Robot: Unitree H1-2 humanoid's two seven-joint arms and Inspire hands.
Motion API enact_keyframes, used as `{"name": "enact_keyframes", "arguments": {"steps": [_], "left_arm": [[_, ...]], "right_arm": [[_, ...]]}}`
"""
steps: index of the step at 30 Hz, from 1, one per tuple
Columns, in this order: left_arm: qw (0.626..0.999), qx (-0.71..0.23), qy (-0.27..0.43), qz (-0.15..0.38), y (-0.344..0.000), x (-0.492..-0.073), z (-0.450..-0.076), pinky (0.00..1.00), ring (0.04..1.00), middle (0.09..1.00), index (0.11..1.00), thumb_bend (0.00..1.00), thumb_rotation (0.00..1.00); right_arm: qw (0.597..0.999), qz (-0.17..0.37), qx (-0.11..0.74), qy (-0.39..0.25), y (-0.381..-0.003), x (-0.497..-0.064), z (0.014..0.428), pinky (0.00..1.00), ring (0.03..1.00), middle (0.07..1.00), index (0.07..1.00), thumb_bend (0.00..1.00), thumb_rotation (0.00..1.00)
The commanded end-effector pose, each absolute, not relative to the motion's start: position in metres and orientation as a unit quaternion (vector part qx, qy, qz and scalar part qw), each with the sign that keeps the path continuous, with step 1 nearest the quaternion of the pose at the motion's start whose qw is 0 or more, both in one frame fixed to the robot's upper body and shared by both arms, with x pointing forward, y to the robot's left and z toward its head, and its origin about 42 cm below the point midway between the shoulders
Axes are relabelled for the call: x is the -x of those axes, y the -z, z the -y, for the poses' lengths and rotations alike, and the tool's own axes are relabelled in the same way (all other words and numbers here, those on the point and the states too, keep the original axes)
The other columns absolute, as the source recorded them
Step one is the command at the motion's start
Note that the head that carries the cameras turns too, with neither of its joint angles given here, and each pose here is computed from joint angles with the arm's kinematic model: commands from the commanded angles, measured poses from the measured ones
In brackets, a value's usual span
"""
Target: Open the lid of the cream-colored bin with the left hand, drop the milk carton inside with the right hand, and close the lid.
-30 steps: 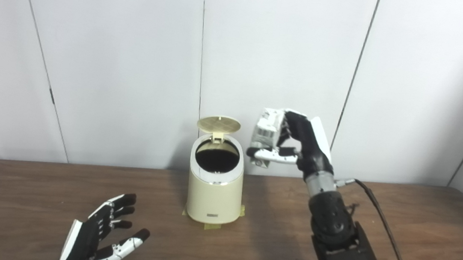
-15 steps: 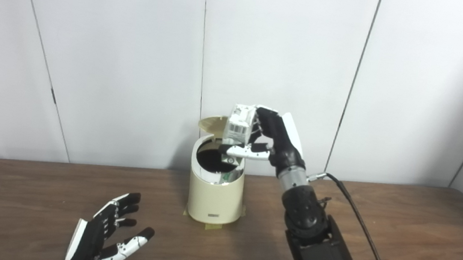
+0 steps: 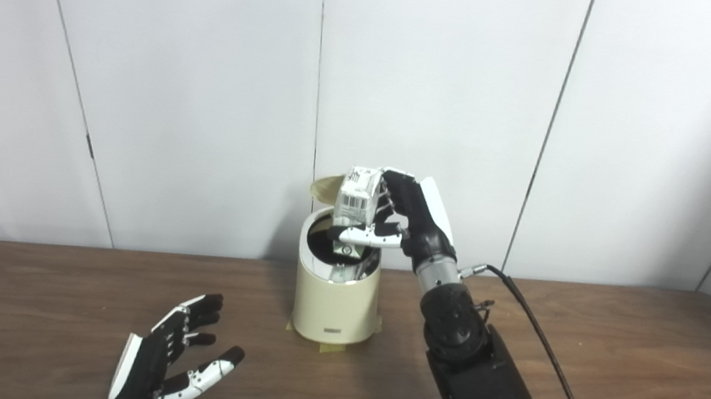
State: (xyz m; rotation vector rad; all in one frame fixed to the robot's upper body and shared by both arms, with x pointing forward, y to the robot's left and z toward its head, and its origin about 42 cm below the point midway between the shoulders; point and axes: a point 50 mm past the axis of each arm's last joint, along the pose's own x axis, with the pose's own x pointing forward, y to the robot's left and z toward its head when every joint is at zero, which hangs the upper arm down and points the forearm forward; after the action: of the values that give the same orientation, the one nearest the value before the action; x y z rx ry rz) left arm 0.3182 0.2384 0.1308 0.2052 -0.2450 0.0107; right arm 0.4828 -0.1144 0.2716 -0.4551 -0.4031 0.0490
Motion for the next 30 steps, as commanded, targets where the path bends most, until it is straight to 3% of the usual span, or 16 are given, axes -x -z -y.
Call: {"name": "enact_keyframes", "arguments": {"steps": [1, 20, 30], "left_arm": [[0.987, -0.097, -0.004, 0.13, -0.133, -0.317, -0.229, 0.69, 0.793, 0.811, 0.786, 0.72, 0.21], [0.987, -0.085, -0.008, 0.136, -0.133, -0.315, -0.228, 0.69, 0.789, 0.808, 0.783, 0.7, 0.19], [0.987, -0.084, -0.011, 0.138, -0.136, -0.313, -0.227, 0.7, 0.793, 0.809, 0.783, 0.7, 0.19]], "right_arm": [[0.94, 0.267, 0.21, -0.027, -0.313, -0.489, 0.101, 0.31, 0.408, 0.506, 0.558, 0.49, 0.0], [0.927, 0.287, 0.242, -0.018, -0.298, -0.514, 0.096, 0.35, 0.405, 0.499, 0.545, 0.5, 0.0], [0.93, 0.27, 0.248, 0.009, -0.284, -0.521, 0.093, 0.36, 0.405, 0.496, 0.54, 0.5, 0.0]]}}
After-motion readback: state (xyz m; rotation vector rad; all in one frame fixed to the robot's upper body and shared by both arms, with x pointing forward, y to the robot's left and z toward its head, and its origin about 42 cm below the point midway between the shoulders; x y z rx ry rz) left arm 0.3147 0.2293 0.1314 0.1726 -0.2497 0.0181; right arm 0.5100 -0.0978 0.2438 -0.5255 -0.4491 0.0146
